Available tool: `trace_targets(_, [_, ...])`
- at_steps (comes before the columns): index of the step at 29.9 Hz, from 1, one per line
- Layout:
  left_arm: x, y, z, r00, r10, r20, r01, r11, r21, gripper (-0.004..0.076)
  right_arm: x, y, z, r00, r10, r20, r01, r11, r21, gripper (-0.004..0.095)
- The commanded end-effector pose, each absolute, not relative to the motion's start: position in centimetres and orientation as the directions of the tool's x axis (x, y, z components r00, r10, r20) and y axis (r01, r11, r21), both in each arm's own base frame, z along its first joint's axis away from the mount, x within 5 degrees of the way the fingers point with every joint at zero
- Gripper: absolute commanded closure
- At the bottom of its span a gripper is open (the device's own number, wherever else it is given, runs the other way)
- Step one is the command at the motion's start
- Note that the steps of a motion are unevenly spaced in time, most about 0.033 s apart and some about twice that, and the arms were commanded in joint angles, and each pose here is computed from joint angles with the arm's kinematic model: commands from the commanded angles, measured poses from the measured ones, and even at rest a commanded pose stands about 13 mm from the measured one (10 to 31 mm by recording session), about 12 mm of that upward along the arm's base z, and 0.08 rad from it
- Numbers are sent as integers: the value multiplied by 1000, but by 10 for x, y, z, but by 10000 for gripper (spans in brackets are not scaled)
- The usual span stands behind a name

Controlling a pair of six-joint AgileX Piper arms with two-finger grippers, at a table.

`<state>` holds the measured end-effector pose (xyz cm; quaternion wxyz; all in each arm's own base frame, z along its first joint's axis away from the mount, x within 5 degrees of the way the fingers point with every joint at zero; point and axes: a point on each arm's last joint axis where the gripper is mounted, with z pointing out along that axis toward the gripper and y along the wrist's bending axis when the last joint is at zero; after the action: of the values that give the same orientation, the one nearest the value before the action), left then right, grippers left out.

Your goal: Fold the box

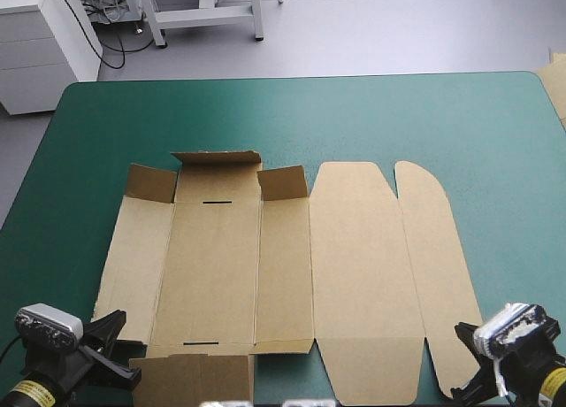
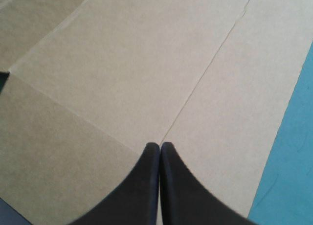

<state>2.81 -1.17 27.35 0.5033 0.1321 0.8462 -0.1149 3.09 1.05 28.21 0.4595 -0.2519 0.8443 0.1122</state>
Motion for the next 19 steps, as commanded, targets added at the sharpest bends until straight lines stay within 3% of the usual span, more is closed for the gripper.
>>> trace_targets(1, [31, -14, 287, -395, 74, -915, 346, 935, -74, 732, 22, 2, 298, -304, -225, -926, -516, 856, -38, 924])
trace_targets(6, [31, -14, 287, -397, 72, -915, 351, 933, -79, 672, 10, -8, 298, -258, -185, -948, -512, 859, -28, 924])
trace_targets(8, [31, -14, 287, -396, 75, -915, 354, 932, -77, 588, 9, -9, 298, -248, -177, -952, -512, 859, -26, 924])
trace_targets(13, [31, -14, 287, -396, 74, -915, 354, 932, -78, 246, 9, -9, 299, -232, -170, -958, -513, 858, -28, 924])
trace_targets(15, [31, -14, 288, -388, 70, -919, 352, 933, -78, 204, 10, -8, 300, -222, -164, -961, -514, 857, -27, 924])
trace_targets(19, [31, -17, 290, -387, 21, -922, 357, 925, -129, 220, 10, -7, 303, -191, -144, -971, -519, 854, -24, 924])
